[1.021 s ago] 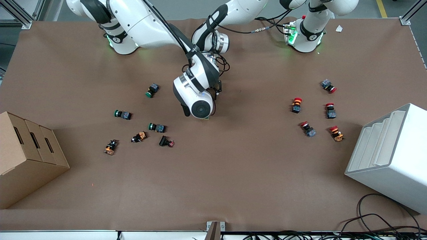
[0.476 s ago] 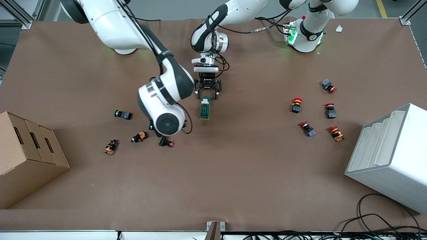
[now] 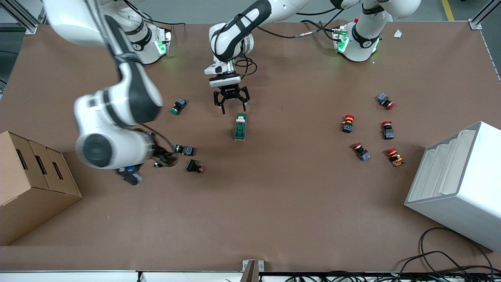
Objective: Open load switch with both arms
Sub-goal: 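Raise the right gripper away while the left gripper lifts off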
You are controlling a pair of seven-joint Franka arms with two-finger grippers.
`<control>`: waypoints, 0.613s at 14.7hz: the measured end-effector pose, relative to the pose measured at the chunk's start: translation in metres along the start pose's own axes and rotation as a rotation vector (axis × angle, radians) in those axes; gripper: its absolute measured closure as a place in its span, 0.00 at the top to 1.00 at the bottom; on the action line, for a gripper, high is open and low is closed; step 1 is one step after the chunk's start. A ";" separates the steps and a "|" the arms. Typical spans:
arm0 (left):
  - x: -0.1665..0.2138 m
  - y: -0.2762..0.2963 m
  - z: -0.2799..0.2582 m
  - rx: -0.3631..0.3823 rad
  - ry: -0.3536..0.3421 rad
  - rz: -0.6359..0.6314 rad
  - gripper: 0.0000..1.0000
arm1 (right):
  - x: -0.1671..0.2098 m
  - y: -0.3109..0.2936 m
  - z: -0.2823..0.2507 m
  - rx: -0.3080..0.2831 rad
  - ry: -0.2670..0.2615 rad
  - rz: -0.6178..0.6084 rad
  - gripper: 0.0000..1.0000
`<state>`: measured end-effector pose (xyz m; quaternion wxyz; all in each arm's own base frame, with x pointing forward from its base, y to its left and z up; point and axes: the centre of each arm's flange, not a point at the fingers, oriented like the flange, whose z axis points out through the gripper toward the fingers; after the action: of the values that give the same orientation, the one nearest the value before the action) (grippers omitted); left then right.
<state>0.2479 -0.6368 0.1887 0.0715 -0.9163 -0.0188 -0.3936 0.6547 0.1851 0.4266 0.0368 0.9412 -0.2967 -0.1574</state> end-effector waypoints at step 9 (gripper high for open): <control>0.241 -0.066 -0.055 -0.038 -0.334 0.049 1.00 | 0.073 0.153 -0.088 0.026 0.130 -0.512 1.00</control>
<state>0.3684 -0.5850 0.4079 0.0598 -0.9704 -0.0008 -0.2341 0.6554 0.0157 0.5154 0.0026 0.9942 -0.0477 -0.0968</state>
